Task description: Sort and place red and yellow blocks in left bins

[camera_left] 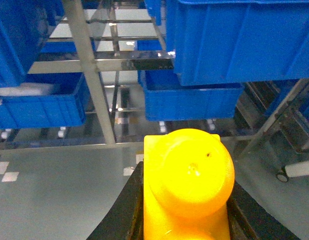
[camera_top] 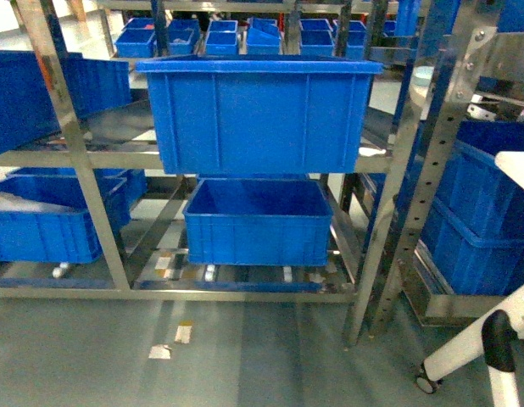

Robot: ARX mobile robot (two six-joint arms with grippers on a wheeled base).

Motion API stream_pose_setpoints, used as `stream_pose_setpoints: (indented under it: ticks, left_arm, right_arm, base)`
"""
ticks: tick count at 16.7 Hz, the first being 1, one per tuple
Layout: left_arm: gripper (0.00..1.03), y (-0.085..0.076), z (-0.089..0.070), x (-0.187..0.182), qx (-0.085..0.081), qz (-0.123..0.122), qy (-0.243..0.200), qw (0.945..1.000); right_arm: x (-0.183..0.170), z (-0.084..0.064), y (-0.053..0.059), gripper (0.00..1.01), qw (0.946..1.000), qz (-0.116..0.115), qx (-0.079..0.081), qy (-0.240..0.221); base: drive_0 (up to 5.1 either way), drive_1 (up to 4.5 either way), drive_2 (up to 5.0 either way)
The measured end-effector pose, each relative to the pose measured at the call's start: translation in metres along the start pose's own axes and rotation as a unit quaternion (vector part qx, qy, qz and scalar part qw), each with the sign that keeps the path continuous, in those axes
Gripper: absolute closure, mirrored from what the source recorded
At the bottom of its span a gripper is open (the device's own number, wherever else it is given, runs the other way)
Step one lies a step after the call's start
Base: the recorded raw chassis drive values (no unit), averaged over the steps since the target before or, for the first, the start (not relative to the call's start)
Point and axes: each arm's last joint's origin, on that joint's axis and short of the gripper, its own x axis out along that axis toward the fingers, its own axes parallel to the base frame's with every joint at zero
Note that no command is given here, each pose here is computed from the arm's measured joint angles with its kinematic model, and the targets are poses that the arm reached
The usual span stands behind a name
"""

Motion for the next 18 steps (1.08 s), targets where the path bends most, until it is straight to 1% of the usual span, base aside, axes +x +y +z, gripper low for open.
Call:
stream_pose_setpoints:
  ticks: [18]
  left_arm:
    - [0.76,-0.0001,-0.0001,0.0,0.0,0.0,0.0,1.0]
  right_arm:
    - [0.0,0.0001,0.0,0.73,1.0,0.0,0.0,-0.001]
  base:
    - [-4.8,3.52,1.3]
